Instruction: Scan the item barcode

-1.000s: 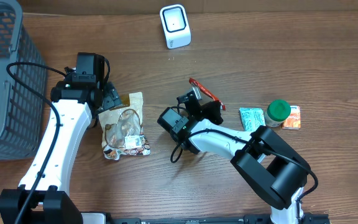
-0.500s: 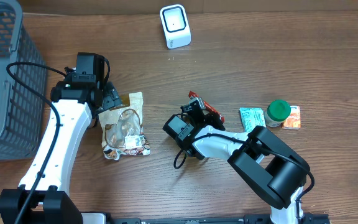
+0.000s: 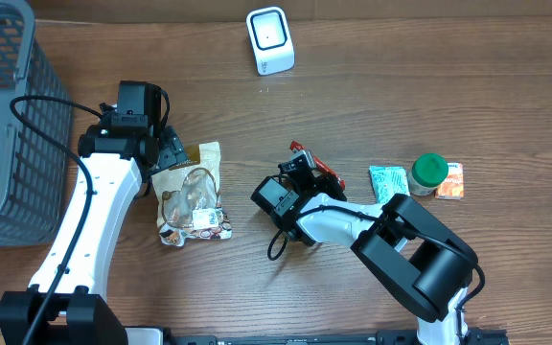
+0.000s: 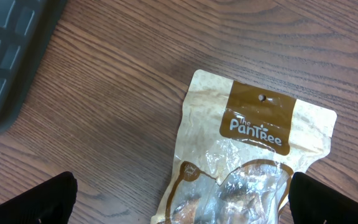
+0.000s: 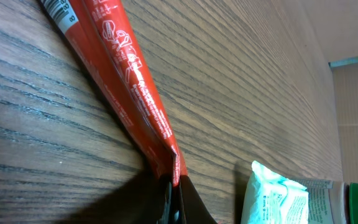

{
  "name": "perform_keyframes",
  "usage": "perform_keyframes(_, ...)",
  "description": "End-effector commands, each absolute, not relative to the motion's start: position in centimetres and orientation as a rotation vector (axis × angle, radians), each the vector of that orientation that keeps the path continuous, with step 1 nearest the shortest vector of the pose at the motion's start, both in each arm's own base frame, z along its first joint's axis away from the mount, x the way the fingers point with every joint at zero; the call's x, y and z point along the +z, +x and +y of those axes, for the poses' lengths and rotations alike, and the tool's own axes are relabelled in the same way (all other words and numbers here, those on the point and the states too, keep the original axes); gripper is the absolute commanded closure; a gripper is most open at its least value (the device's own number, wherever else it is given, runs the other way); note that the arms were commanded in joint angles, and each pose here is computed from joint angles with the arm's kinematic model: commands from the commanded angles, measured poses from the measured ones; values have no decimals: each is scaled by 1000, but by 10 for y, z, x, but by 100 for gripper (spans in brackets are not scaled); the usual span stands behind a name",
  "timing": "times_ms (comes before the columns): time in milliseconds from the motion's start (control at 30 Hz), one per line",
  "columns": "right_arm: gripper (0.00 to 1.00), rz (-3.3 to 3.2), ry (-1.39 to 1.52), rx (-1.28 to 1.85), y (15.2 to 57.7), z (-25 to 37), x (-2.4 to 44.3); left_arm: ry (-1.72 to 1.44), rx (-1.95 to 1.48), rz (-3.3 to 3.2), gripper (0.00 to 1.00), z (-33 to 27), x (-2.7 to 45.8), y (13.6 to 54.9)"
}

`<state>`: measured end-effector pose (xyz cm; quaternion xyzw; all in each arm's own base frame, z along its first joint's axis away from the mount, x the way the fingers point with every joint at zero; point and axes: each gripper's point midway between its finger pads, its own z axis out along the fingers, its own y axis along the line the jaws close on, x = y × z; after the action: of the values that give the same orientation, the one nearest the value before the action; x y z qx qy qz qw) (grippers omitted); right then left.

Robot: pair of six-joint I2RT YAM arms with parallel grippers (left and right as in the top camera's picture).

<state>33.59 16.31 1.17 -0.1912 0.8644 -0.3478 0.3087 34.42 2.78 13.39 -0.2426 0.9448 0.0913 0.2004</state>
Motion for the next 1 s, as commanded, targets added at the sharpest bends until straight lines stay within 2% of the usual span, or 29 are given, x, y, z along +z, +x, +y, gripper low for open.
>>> perform_keyframes(0, 96, 2291, -527, -903, 331, 169, 7, -665, 240, 2612, 0, 27, 146, 347)
perform_keyframes(433, 96, 2276, -560, -886, 326, 180, 7, -665, 240, 2612, 0, 27, 146, 347)
perform_keyframes(600, 83, 2265, -585, -876, 322, 187, 7, -665, 240, 2612, 0, 27, 146, 347)
perform_keyframes(967, 67, 2250, -620, -859, 316, 197, 7, -665, 240, 2612, 0, 27, 146, 347)
